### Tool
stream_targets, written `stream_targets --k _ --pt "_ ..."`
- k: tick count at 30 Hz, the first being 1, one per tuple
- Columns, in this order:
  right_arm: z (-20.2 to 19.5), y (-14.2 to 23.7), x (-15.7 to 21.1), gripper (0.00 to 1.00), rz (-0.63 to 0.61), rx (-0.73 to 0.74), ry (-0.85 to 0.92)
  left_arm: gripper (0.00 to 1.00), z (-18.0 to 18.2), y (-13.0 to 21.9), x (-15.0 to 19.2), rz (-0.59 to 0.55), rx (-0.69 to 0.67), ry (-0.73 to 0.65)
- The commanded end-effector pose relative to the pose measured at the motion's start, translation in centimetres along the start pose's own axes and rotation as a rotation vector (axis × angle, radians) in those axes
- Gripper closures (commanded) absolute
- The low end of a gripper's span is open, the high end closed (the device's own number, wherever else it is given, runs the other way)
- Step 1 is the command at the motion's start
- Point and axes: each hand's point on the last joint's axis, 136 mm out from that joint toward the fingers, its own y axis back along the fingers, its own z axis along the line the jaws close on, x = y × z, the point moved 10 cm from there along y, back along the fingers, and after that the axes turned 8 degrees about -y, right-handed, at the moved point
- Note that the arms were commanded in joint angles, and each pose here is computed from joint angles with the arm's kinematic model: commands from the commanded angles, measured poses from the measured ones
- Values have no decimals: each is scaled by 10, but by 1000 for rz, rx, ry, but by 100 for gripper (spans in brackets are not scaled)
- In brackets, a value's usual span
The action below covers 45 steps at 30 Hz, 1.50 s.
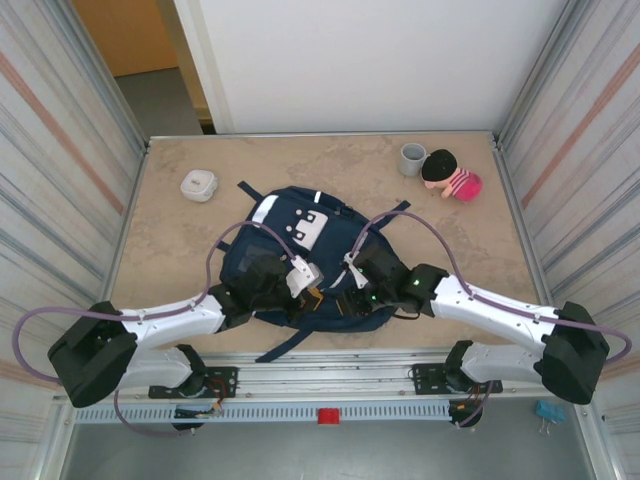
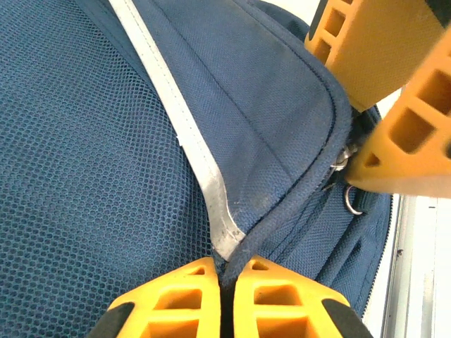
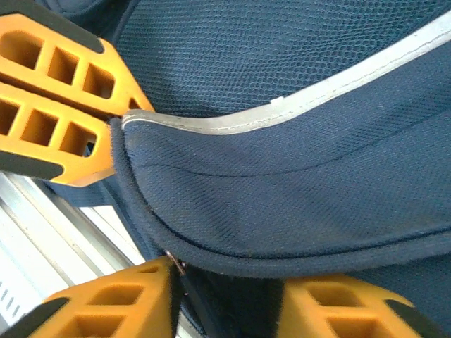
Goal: Pack books, pencil case, and school supplies into a backpack
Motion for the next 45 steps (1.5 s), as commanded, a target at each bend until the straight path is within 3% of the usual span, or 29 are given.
stream_targets --k 1,4,7,14,19,25,29,34,40,42,44,45 --pt "5 3 -6 73 -13 27 43 100 3 3 -9 -16 -3 26" --pt "3 7 -7 90 -3 69 57 100 5 5 -7 13 -31 23" --pt "-2 12 -7 100 9 106 62 100 7 7 -2 55 -56 22" --pt "-32 29 -12 100 -1 114 -13 100 12 17 7 89 -108 33" --pt "-59 44 -17 100 -63 33 -120 100 12 26 11 89 -116 35" --pt "-59 40 -18 100 -82 -74 -135 99 11 29 7 44 -107 82" --pt "-57 34 -18 100 -76 -92 -139 71 9 36 0 -16 -108 192" --pt "-50 31 -17 100 -82 -93 -108 60 8 52 -5 -79 -164 313" --pt "-48 26 -16 100 -93 -106 -101 29 9 80 -6 -120 -316 429" --pt "-47 26 -16 100 -94 -104 -99 24 9 88 -6 -131 -353 459" --pt "-46 25 -15 100 -92 -98 -91 3 9 97 -4 -132 -402 506" --pt "-46 25 -15 100 -92 -99 -88 1 11 100 -3 -133 -440 547"
